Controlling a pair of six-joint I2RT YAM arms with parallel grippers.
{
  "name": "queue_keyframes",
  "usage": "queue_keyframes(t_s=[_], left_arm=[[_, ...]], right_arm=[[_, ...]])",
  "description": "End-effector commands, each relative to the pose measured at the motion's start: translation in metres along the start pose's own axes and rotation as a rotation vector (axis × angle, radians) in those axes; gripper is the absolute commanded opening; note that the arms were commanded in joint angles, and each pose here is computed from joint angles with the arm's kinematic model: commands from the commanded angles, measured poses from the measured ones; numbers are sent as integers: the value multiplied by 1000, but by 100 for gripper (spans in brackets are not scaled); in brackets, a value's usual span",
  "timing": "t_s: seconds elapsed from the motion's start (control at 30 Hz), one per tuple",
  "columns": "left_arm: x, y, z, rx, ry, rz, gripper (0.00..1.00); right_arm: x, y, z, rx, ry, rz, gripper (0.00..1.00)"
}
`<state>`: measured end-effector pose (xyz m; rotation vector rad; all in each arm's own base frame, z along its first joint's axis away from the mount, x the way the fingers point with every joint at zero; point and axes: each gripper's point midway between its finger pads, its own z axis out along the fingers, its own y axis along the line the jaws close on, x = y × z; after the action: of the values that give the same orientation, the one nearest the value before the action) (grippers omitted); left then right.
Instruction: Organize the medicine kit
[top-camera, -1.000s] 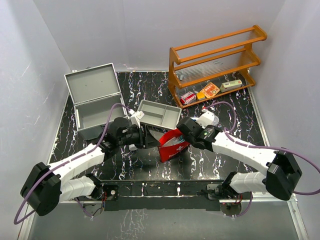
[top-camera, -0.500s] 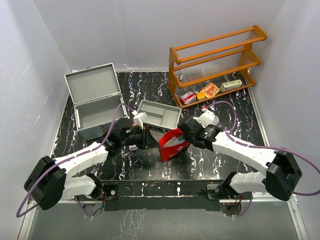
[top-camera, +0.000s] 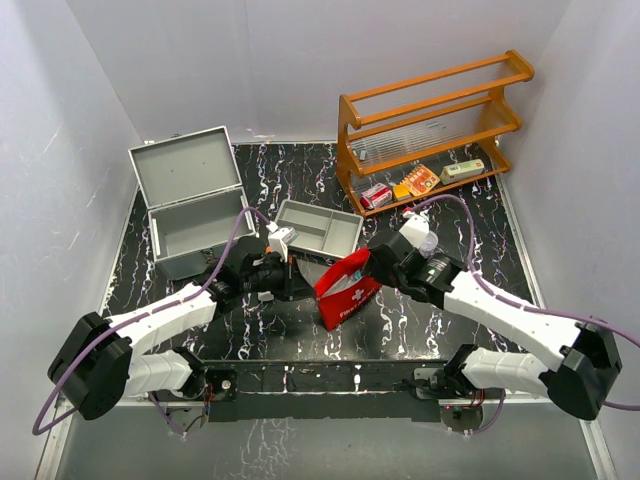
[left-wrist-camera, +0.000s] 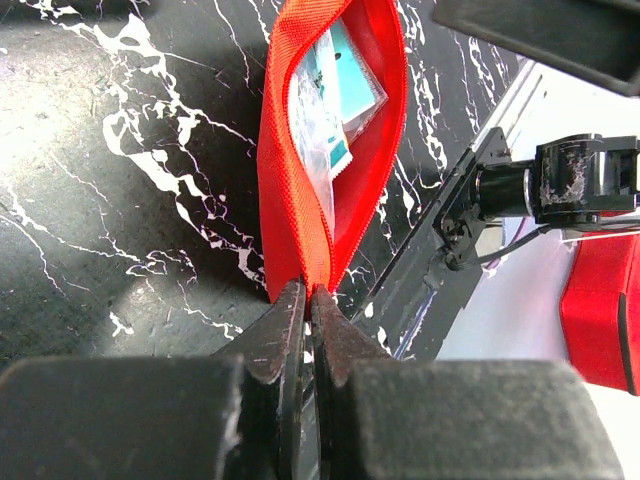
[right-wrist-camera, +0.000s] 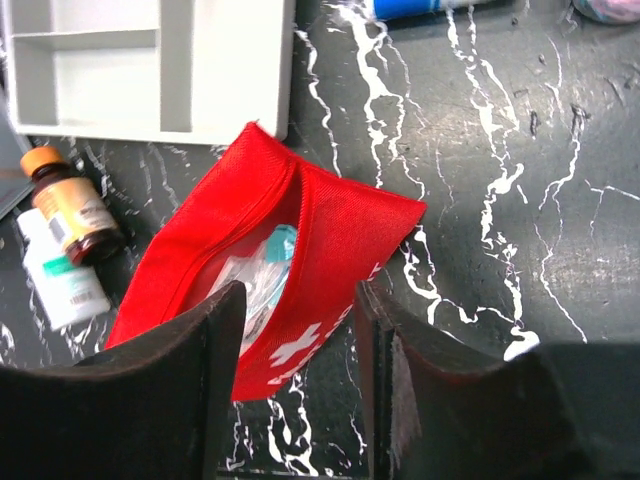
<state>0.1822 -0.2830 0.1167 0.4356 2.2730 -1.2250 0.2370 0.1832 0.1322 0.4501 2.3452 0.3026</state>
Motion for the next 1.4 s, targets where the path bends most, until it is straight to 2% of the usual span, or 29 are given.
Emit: queue_keyframes(t_s=[0.0, 0.17, 0.33, 0.43, 0.63, 0.83, 1.1, 1.37], left_arm=[[-12, -17, -5, 46, -13, 62, 0], [-11, -20, -4, 56, 8, 37, 0], [-12, -26, -5, 61, 35, 4, 0], [-13, -29, -6, 63, 39, -12, 0], [-13, -26, -5, 37, 56, -43, 0], [-11, -21, -2, 14, 62, -56, 0], [-10, -23, -3, 7, 70, -110, 0], [-7, -26, -4, 11, 99, -138, 0]], right_arm=[[-24, 30, -30, -187, -41, -105, 47], [-4, 65, -53, -469, 23, -329, 47], [35, 87, -71, -632, 99, -466, 45], [65, 98, -75, -662, 168, -499, 43], [92, 107, -71, -611, 165, -458, 42], [88, 109, -49, -472, 69, -350, 42], [89, 114, -33, -361, 23, -294, 34], [96, 129, -36, -387, 36, -278, 33]])
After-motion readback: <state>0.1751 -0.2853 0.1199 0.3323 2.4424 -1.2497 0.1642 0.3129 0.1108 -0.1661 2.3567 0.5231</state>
